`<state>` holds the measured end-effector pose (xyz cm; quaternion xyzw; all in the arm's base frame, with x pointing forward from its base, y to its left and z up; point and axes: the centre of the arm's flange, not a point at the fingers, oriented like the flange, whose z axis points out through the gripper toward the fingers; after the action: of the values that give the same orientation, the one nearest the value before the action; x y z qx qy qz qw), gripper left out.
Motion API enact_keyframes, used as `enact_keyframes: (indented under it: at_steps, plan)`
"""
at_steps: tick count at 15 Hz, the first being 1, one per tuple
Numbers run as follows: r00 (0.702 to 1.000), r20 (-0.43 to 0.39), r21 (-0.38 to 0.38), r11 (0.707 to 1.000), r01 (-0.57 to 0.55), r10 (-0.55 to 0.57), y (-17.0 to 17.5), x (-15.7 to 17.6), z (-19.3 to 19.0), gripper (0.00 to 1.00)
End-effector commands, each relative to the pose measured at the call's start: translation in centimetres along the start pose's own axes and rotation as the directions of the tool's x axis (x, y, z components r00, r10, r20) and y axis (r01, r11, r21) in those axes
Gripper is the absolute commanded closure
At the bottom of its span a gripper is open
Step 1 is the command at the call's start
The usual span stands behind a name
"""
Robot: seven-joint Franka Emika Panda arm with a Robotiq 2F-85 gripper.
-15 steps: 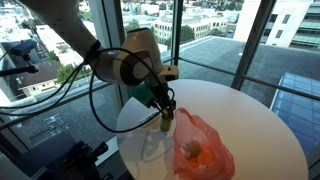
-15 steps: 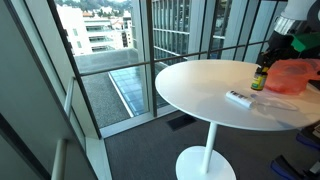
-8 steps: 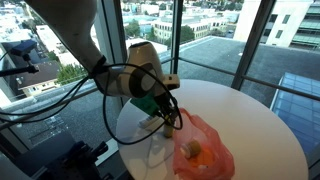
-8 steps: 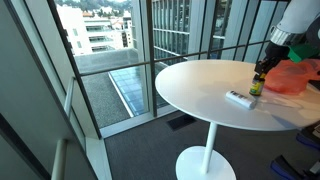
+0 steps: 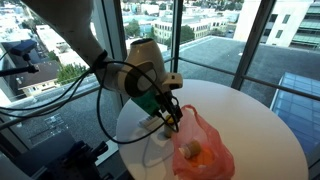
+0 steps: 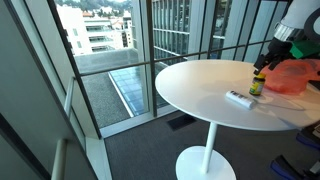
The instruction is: Remove the brown bottle from the plastic
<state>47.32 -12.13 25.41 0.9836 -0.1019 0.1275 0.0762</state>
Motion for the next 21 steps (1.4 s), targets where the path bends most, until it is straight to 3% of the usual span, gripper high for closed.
enact_keyframes:
  at_steps: [1,6,13,18,21]
  plan:
    - [0.998,0.041,0.048,0.998,-0.048,0.046,2.5,0.4,-4.2,0.00]
    - [0.983,0.142,0.054,0.991,-0.126,0.117,4.5,1.0,-8.0,0.00]
    - [0.958,0.252,0.073,0.985,-0.157,0.134,7.2,1.1,-13.8,0.00]
    - [0.950,0.281,0.081,0.982,-0.168,0.139,8.3,0.9,-16.8,0.00]
    - [0.949,0.273,0.067,0.981,-0.180,0.155,7.9,0.7,-16.1,0.00]
